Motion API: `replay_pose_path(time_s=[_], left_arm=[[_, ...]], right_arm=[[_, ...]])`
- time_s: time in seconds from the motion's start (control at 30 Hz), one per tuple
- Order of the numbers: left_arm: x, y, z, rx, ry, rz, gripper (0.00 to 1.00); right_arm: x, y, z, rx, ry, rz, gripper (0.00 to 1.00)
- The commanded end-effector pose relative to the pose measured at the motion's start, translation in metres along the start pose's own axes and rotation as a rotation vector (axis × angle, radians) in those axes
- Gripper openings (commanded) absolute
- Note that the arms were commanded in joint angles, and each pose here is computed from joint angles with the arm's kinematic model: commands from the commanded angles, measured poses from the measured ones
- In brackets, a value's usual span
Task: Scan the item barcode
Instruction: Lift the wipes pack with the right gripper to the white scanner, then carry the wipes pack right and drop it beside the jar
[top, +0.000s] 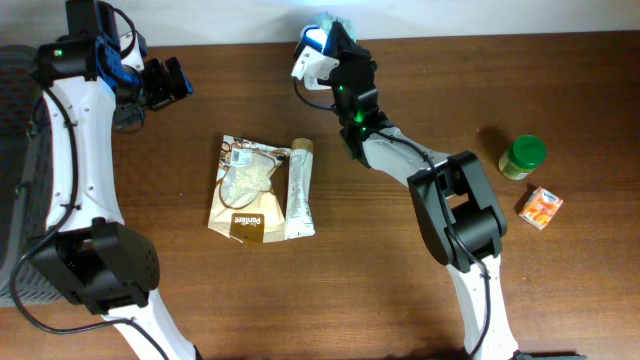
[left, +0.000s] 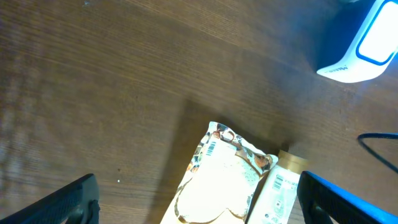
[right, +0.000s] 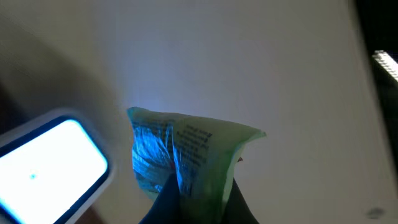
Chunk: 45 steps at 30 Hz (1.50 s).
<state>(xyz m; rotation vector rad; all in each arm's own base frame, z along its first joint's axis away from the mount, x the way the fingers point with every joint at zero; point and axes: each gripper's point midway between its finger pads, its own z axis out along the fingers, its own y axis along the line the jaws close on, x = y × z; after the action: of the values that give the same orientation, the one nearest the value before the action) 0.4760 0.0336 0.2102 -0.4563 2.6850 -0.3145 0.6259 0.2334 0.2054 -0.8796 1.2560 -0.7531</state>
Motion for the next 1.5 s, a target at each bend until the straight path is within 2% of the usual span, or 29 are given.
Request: replay_pose_path(time_s=[0.0,0.1,0.2,0.33,0.4,0.57,0.7,0.8,1.0,1.17,1.23,1.37,1.47], left_arm=[[0.001,0.002,0.002,-0.003,0.006,0.000,0.99],[0.000,0.002,0.002,-0.002,0.006,0.001,0.99],[0.000,0.002,0.002,-0.002,0.006,0.001,0.99],[0.000,0.002,0.002,-0.002,0.006,0.001,0.99],[0.000,0.002,0.002,-0.002,0.006,0.001,0.99],[0.000,0.002,0.002,-0.002,0.006,0.001,0.99],[0.000,0.002,0.002,-0.002,0.006,0.001,0.99],[0.000,0.002,0.002,-0.002,0.006,0.001,0.99],[0.000,0.002,0.002,-0.002,0.006,0.000,0.99],[0.000,0.002,0.002,-0.002,0.006,0.000,0.99],[0.000,0.002,0.002,-0.002,0.006,0.001,0.99],[0.000,0.002,0.002,-0.002,0.006,0.001,0.99],[0.000,0.002,0.002,-0.002,0.006,0.001,0.99]], right_arm=[[-0.038,-0.007,-0.007,0.037,-0.084,0.030,0.04],[-0.059,-0.033,-0.013,0.030,-0.103,0.249,0.04],[-0.070,-0.057,-0.020,0.013,-0.083,0.312,0.04],[-0.076,-0.109,-0.038,0.020,-0.012,0.539,0.04],[-0.082,-0.129,-0.056,-0.036,0.033,0.677,0.04],[-0.068,-0.156,-0.121,-0.156,0.284,1.123,0.04],[-0.046,-0.161,-0.179,-0.214,0.492,1.200,0.04],[-0.021,-0.160,-0.213,-0.237,0.634,1.173,0.04],[0.068,-0.141,-0.252,-0.202,1.006,1.188,0.04],[0.141,-0.108,-0.270,-0.215,1.247,1.237,0.04],[0.181,-0.076,-0.285,-0.252,1.385,1.290,0.04],[0.230,-0.037,-0.304,-0.252,1.527,1.337,0.04],[0.272,-0.032,-0.324,-0.158,1.629,1.330,0.04]])
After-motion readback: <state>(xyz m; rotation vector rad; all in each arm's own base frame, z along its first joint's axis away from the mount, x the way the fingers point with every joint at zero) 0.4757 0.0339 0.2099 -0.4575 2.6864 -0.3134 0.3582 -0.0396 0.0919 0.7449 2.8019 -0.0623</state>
